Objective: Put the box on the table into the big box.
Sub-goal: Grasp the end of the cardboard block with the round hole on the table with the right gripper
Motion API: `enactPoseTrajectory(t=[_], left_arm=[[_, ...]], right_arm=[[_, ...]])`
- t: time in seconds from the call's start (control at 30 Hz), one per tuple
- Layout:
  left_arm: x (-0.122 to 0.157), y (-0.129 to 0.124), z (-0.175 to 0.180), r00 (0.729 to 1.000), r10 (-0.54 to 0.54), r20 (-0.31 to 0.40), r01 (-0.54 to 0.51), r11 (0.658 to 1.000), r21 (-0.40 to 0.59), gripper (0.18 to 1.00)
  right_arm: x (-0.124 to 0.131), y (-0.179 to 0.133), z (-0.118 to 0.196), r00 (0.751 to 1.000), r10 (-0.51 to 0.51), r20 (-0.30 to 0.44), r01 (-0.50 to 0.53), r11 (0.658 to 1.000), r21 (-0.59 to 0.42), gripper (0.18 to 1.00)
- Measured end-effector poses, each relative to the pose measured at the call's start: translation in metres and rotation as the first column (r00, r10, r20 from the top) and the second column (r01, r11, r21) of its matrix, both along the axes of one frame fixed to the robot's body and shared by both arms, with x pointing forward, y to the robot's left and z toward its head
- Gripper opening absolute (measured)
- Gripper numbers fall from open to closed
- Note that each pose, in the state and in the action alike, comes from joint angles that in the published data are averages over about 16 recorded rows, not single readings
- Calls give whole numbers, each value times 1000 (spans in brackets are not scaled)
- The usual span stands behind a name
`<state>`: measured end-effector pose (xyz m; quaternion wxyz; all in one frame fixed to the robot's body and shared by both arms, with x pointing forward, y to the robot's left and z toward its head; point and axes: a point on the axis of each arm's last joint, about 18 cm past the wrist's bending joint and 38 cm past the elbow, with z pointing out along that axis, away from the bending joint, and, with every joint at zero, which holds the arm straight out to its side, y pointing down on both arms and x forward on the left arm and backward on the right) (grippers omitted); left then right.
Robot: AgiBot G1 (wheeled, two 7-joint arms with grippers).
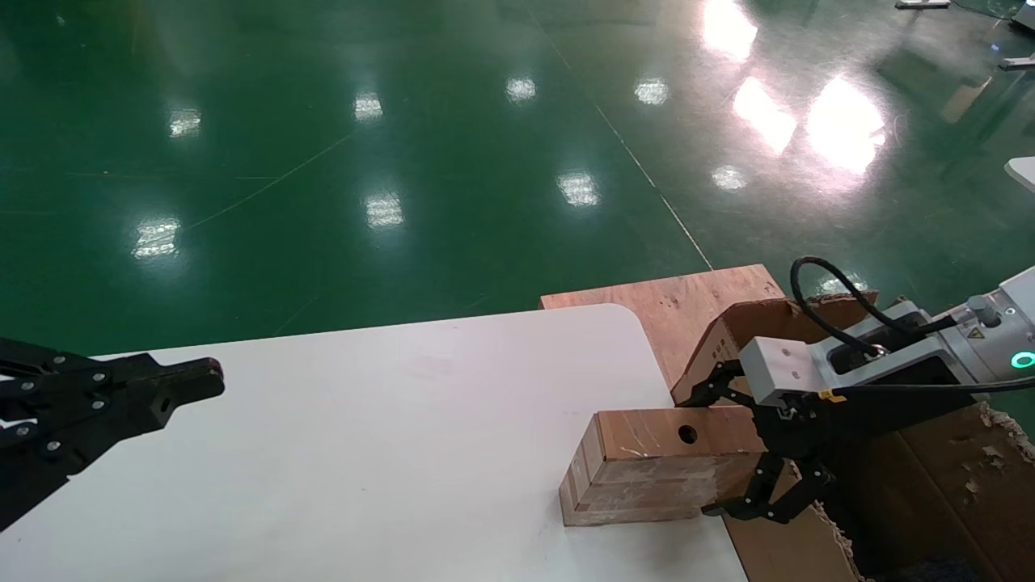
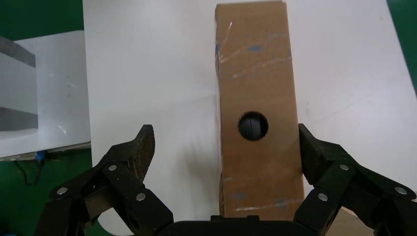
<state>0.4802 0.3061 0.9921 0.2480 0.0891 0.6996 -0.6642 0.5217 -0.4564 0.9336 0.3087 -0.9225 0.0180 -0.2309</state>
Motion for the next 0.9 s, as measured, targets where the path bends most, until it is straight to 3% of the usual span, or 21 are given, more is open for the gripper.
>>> enactPoseTrajectory(t=[0.63, 0.9], left_arm=[[0, 0, 0, 1000, 0, 0, 0, 1000, 0, 199], [0, 0, 0, 1000, 0, 0, 0, 1000, 0, 253]], right_arm=[[3, -5, 1, 1000, -13, -2, 13, 1000, -19, 1000], [2, -5, 1, 1000, -11, -2, 11, 1000, -19, 975]])
